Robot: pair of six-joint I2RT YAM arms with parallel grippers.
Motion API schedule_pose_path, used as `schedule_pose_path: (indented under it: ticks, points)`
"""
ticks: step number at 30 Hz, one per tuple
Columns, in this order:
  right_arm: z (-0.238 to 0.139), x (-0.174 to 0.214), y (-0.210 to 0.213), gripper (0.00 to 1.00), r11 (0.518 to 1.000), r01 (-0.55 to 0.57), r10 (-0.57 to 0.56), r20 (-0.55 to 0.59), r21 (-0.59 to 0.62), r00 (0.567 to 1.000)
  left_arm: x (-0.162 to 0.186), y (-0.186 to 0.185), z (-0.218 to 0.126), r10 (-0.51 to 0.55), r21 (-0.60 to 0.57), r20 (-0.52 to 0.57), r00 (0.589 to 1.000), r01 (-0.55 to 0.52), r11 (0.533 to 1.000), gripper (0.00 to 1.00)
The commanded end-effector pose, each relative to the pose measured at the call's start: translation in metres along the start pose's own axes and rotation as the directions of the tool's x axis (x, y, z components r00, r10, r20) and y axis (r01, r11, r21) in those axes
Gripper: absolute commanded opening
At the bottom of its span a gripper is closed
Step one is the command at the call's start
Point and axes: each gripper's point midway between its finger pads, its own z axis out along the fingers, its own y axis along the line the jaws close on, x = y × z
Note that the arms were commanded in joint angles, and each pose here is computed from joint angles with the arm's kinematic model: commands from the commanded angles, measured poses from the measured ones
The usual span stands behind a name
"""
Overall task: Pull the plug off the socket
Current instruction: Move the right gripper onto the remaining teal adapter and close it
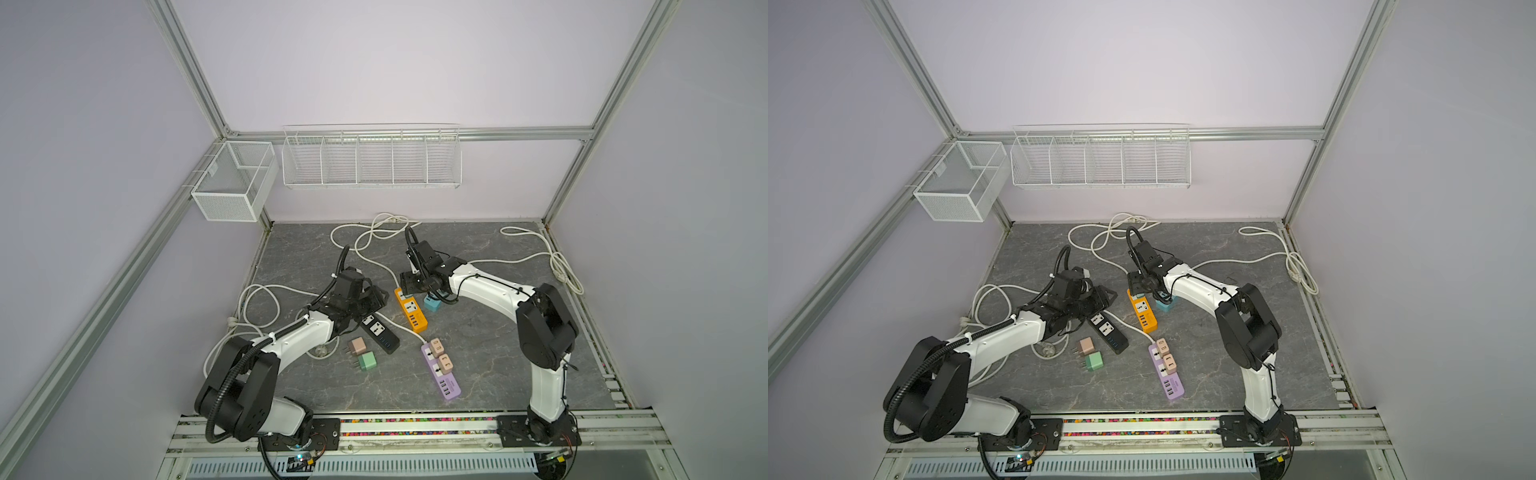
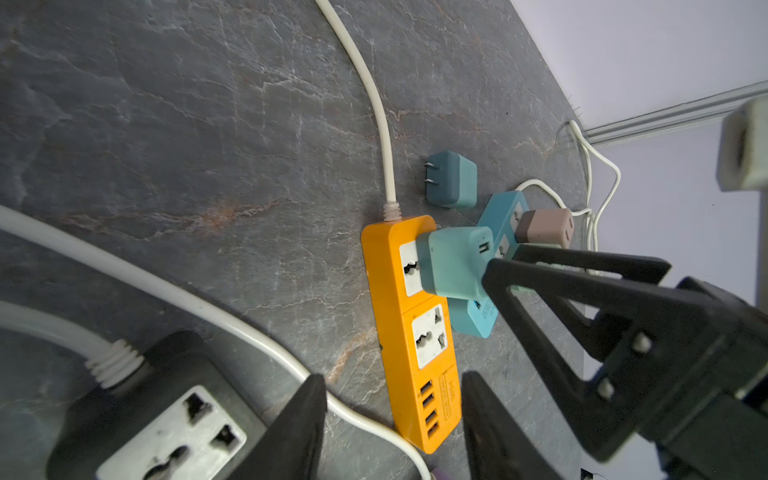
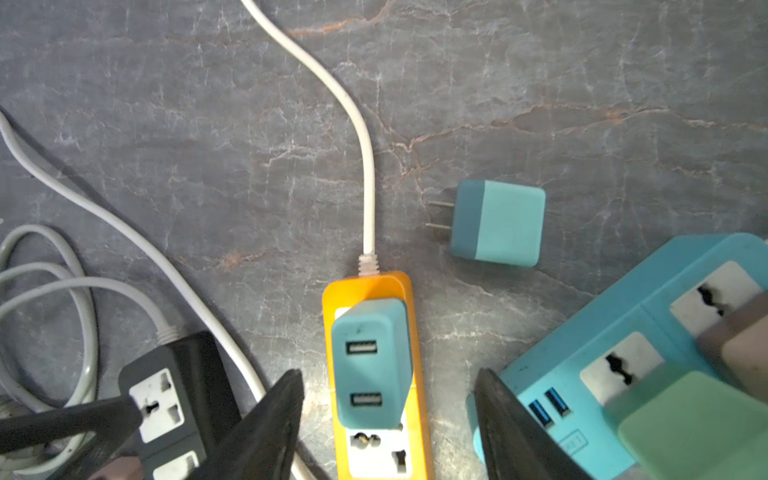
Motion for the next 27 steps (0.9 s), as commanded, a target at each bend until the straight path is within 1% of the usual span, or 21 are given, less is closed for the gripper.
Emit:
schedule_pose_path:
  ticks: [1,6,9,15,27]
  points:
    - [-0.011,0.005,-0.004,0.69,0.999,0.027,-0.027,0.002,0.039,1.000,0.003,-0.003,0.008,-0.004,0.017,-0.007,1.000,0.004,1.000,0.54]
    - [-0.006,0.002,0.001,0.69,0.998,0.053,-0.053,0.013,0.041,0.999,0.005,-0.006,0.018,0.001,0.015,-0.018,1.000,-0.001,1.000,0.55]
    - [-0.001,-0.003,0.002,0.68,0.995,0.076,-0.076,-0.001,0.062,0.997,0.003,-0.004,0.023,-0.012,0.012,-0.012,1.000,0.012,1.000,0.55]
    - [0.011,-0.003,0.006,0.66,0.993,0.100,-0.100,-0.013,0.065,0.995,0.001,-0.002,0.033,-0.023,0.001,-0.008,1.000,0.023,1.000,0.55]
    - [0.031,0.001,0.006,0.57,0.987,0.133,-0.129,-0.050,0.092,0.990,-0.003,0.001,0.047,-0.029,-0.016,-0.012,1.000,0.029,0.999,0.54]
